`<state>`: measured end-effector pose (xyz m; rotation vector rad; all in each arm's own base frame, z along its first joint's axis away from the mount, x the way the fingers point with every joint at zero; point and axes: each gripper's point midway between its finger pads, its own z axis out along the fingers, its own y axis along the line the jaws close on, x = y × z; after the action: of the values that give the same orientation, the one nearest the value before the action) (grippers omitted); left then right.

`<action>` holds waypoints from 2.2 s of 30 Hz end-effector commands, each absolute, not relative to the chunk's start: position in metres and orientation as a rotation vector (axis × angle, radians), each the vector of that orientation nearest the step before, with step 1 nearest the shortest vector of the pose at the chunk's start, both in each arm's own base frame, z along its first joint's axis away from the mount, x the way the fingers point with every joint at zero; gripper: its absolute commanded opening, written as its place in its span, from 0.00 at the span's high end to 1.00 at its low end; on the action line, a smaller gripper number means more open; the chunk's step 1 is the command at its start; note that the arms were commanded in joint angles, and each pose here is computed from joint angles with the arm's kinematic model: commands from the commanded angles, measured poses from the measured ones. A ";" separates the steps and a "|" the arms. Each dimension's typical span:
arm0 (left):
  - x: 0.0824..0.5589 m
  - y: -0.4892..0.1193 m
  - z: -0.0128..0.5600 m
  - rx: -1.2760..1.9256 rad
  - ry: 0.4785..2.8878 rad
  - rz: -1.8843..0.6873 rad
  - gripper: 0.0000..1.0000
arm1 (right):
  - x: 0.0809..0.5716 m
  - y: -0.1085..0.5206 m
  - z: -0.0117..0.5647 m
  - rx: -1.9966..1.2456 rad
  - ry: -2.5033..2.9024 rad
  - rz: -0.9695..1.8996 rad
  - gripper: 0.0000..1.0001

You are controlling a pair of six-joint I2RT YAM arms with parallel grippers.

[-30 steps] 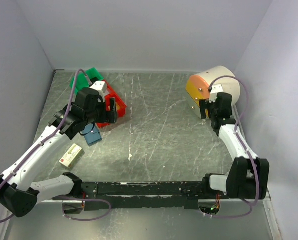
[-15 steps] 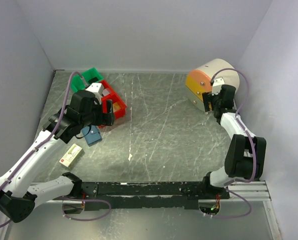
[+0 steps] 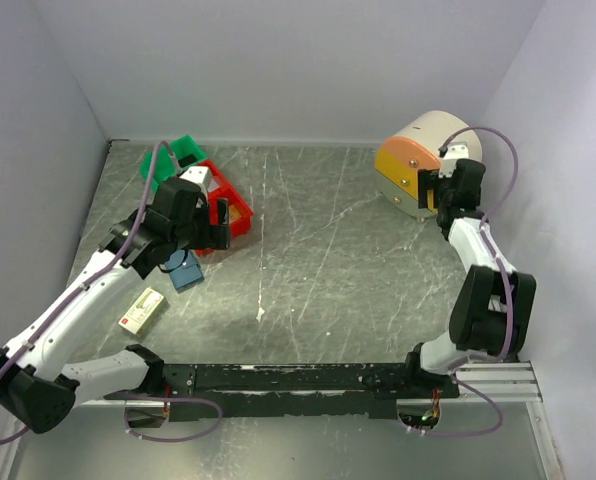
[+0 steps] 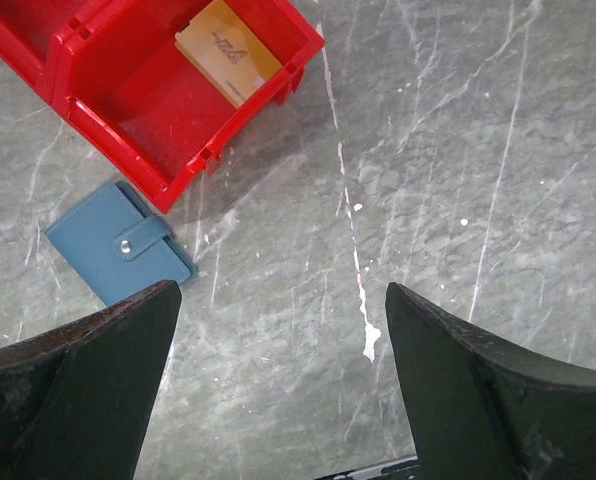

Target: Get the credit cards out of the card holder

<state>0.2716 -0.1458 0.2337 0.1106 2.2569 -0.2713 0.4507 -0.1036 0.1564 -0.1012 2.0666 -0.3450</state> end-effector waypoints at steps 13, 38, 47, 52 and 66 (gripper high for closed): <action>0.311 -0.152 0.177 0.061 2.422 -0.235 0.05 | 0.363 -0.036 0.312 0.373 1.624 0.211 0.07; 0.374 -0.142 0.115 0.119 2.530 -0.486 0.05 | 0.275 0.185 0.169 0.133 2.186 0.863 0.06; 0.379 -0.151 0.104 0.140 2.551 -0.537 0.05 | 0.266 0.176 0.153 0.140 2.250 0.800 0.04; 0.370 -0.158 0.097 0.172 2.571 -0.605 0.05 | 0.262 0.179 0.141 0.175 2.295 0.822 0.03; 0.351 -0.212 0.105 0.343 2.541 -0.767 0.04 | 0.264 0.176 0.116 0.297 2.376 0.787 0.00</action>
<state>0.3577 -0.1800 0.0944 0.2427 2.5791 -0.6521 0.2655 0.1787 0.1244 0.2361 2.3512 0.8109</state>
